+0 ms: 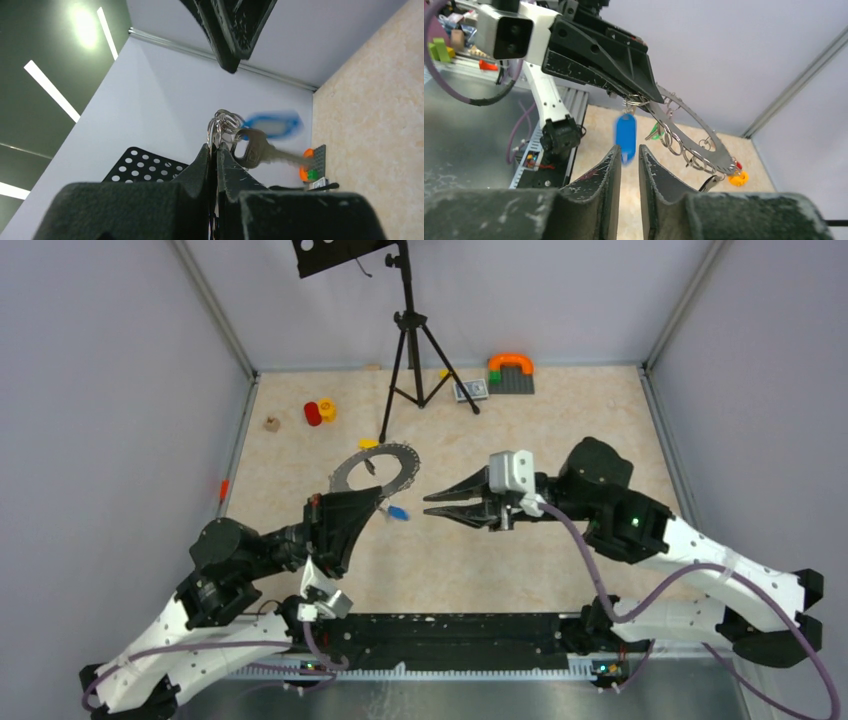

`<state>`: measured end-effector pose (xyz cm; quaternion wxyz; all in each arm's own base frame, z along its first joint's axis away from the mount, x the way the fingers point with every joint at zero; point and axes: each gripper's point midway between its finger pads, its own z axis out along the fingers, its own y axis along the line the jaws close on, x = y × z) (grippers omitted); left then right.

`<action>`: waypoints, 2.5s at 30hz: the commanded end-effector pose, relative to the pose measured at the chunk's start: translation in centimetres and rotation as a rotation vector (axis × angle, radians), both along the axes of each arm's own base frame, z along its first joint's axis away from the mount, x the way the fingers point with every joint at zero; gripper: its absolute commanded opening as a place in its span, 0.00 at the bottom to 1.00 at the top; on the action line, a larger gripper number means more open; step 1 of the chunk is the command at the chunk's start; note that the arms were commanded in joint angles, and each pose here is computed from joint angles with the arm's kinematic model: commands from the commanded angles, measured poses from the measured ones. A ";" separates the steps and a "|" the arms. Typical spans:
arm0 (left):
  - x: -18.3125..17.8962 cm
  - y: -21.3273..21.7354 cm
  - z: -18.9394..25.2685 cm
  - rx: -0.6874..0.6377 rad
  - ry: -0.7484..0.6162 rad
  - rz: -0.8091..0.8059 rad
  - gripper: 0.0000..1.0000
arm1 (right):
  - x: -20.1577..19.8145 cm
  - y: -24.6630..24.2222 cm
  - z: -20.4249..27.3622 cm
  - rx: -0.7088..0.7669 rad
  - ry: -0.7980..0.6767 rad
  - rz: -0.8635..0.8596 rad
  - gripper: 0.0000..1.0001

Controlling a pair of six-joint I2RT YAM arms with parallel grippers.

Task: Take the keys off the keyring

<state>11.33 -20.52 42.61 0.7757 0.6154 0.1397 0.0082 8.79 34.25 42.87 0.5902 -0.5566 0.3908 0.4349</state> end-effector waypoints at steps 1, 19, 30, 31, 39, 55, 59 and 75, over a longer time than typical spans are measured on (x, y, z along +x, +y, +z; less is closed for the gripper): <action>-1.8 1.4 5.1 -0.154 -0.065 -0.048 0.00 | -2.1 -2.4 4.4 0.102 -0.016 0.047 0.22; -2.3 0.6 3.9 0.069 -0.153 -0.062 0.00 | 0.2 -1.5 3.6 0.071 -0.167 -0.042 0.37; -3.2 0.0 3.2 0.129 -0.169 -0.123 0.00 | 0.3 -0.2 5.0 0.175 -0.459 -0.014 0.47; -3.3 0.0 3.2 0.128 -0.169 -0.126 0.00 | 0.4 0.2 5.0 0.170 -0.464 -0.015 0.47; -3.4 0.0 3.3 0.126 -0.166 -0.132 0.00 | -0.9 2.4 3.3 0.084 -0.484 0.057 0.41; -3.4 1.1 5.3 -0.102 -0.100 -0.117 0.00 | -2.7 1.0 6.9 0.253 -0.205 0.067 0.28; -2.9 1.3 5.4 -0.112 -0.094 -0.092 0.00 | -3.8 1.4 7.0 0.296 -0.074 0.134 0.26; -2.0 1.7 6.2 -0.137 -0.109 -0.036 0.00 | -3.4 4.1 5.1 0.326 0.109 0.138 0.31</action>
